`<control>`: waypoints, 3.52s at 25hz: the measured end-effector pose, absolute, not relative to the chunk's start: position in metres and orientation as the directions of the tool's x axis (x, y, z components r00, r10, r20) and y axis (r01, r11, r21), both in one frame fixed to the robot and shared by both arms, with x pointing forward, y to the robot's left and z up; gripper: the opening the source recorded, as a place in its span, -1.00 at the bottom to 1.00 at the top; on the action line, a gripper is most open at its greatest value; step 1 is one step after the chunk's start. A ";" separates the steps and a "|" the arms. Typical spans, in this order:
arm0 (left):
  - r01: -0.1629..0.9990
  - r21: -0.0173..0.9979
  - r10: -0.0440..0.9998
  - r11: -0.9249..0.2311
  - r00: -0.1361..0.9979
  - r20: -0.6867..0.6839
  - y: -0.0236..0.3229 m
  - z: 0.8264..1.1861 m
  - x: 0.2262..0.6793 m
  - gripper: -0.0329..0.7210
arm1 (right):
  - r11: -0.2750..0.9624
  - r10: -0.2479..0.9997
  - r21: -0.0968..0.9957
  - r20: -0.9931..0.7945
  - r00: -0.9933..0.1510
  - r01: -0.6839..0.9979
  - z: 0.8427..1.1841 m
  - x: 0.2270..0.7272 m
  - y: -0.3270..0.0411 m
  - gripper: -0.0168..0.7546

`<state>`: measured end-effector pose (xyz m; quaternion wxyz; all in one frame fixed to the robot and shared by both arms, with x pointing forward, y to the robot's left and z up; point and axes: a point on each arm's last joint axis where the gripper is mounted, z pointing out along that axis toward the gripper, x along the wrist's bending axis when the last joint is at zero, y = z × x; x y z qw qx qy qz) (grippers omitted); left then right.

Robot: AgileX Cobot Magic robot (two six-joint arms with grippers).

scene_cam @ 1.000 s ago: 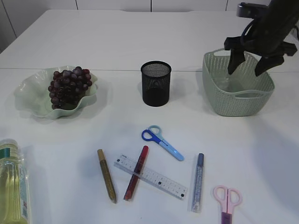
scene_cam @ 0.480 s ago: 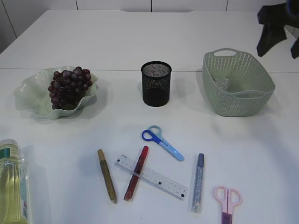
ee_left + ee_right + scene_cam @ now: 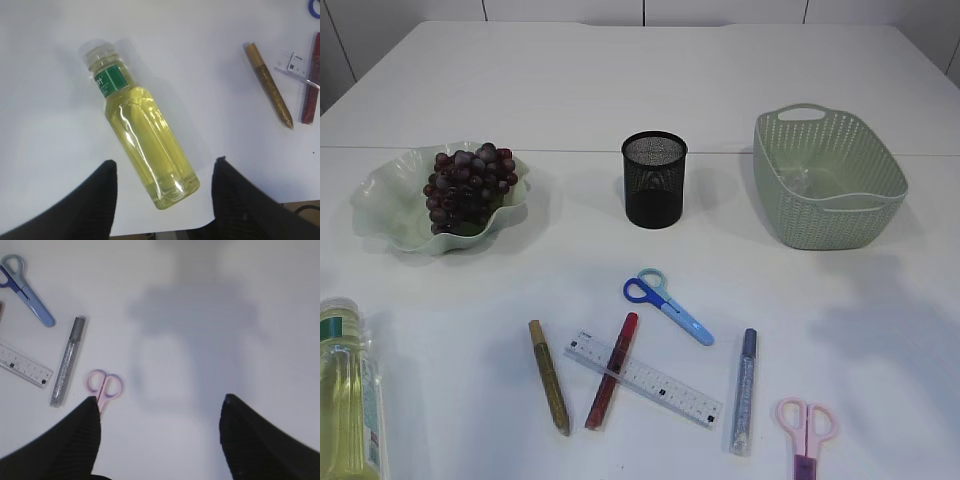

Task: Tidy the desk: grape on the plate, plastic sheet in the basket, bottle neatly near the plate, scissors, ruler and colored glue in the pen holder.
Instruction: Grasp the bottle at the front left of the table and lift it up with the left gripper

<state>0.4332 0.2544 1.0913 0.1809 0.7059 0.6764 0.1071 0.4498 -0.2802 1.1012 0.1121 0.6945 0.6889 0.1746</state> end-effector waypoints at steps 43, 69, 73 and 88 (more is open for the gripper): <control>0.889 -0.055 0.890 0.455 -0.455 0.013 0.242 0.971 0.503 0.88 | 0.026 0.996 0.435 0.062 -0.059 0.900 1.101 0.443 -0.281 0.53; 0.886 -0.073 0.884 0.458 -0.463 -0.061 0.262 0.938 0.488 0.72 | 0.022 0.996 0.479 0.062 -0.059 0.878 1.103 0.447 -0.281 0.53; 0.881 -0.070 0.877 0.469 -0.473 -0.082 0.260 0.938 0.489 0.72 | 0.022 0.996 0.479 0.062 -0.059 0.878 1.103 0.447 -0.281 0.53; 0.883 -0.044 0.878 0.468 -0.470 -0.089 0.261 0.931 0.495 0.72 | 0.019 0.996 0.479 0.067 -0.058 0.878 1.103 0.447 -0.281 0.53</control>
